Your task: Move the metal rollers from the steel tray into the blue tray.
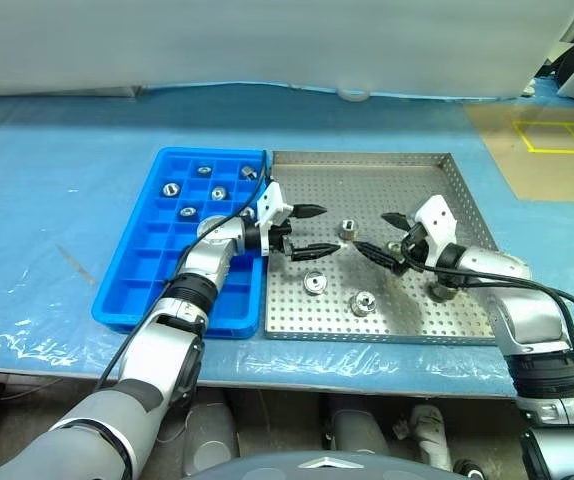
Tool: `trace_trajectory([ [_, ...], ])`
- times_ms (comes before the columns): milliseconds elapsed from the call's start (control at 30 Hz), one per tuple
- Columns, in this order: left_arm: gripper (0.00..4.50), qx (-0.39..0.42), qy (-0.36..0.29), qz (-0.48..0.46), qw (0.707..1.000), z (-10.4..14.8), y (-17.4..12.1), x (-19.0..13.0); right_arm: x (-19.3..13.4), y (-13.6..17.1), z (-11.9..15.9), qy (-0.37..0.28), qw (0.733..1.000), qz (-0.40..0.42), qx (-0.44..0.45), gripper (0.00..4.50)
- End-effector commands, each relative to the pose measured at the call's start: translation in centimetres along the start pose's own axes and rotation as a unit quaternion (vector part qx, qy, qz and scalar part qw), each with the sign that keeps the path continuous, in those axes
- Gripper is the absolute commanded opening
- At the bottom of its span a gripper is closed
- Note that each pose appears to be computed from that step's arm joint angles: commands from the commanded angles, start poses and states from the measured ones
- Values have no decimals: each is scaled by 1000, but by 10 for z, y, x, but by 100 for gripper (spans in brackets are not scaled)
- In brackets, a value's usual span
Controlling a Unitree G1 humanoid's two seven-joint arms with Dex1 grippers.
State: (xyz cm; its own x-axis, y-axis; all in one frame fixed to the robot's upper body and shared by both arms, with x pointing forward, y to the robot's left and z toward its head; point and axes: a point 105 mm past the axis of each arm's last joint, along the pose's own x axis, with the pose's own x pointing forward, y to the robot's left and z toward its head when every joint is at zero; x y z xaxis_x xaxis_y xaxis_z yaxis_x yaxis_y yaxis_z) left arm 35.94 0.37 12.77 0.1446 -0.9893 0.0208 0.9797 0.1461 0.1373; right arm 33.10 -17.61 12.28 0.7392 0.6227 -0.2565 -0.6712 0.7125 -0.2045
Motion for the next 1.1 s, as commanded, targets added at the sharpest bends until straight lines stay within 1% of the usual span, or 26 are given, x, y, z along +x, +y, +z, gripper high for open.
trace_trajectory([
  [33, 448, 13, 1, -18, 1000, 5, -3, 4, -6, 3, 12, -17, 1000, 2, -21, 450],
  [233, 448, 15, 20, -40, 999, -1, -10, 7, -9, 6, 6, -5, 1000, 0, -22, 450],
  [400, 448, 2, 42, -15, 999, -6, -2, 10, -8, 10, -4, 16, 999, 1, -31, 450],
  [467, 448, -2, 37, -33, 999, -3, -6, 11, -8, 10, -4, 16, 999, 1, -32, 450],
  [600, 448, 3, 53, -64, 996, -6, -13, 10, -8, 9, -5, 18, 999, -1, -34, 450],
  [767, 448, -8, 121, -120, 985, -24, -28, 6, -6, 10, -10, 30, 999, -1, -41, 450],
  [833, 448, -3, 177, -143, 974, -40, -35, 3, -5, 13, -12, 33, 999, 3, -42, 450],
  [867, 448, 3, 198, -144, 969, -46, -36, 2, -5, 14, -12, 33, 999, 3, -42, 450],
  [933, 448, 10, 222, -144, 964, -53, -36, 2, -5, 14, -12, 32, 999, 1, -41, 450],
  [1033, 448, 29, 291, -150, 945, -74, -37, -5, -8, 13, -13, 35, 998, -5, -42, 450],
  [1100, 448, 40, 312, -158, 936, -81, -39, -7, -9, 13, -13, 35, 998, -7, -42, 450],
])
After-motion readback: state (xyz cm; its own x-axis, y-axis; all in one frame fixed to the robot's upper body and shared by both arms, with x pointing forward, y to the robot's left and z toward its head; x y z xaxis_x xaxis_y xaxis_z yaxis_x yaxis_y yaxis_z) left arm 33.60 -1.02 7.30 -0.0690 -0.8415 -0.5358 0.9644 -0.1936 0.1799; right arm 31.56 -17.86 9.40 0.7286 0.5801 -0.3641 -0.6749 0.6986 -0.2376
